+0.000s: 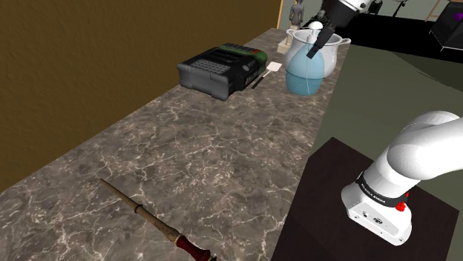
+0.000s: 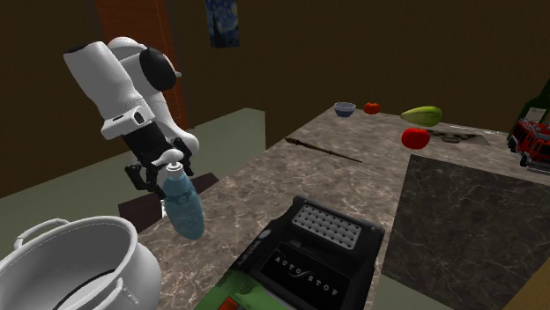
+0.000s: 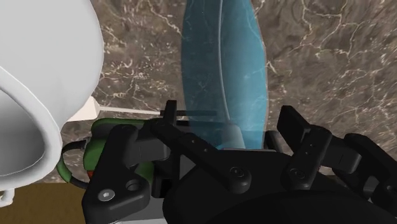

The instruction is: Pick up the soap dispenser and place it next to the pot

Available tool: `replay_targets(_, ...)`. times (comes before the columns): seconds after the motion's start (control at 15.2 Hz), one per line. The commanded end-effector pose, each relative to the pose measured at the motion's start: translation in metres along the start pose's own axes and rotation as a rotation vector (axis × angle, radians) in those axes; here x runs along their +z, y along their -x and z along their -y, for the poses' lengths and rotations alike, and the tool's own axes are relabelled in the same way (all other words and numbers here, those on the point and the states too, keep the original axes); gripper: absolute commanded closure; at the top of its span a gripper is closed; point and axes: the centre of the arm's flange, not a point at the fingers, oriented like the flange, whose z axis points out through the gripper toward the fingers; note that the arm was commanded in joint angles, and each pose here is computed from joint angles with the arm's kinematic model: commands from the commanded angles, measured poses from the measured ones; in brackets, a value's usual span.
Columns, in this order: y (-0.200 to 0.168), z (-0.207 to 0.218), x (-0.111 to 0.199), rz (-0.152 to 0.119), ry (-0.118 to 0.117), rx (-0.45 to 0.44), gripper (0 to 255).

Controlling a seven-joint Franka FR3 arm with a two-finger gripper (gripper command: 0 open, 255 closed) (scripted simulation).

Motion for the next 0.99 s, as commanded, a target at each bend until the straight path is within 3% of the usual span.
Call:
replay_targets(0.0,0.000,0.000,0.000,0.001,0.000,0.000,0)
replay_targets(0.13,-0.001,0.001,-0.001,0.001,-0.001,0.000,0)
replay_targets(0.4,-0.001,0.001,-0.051,0.001,-0.001,0.000,0)
replay_targets(0.92,-0.001,0.001,-0.051,0.001,-0.001,0.000,0)
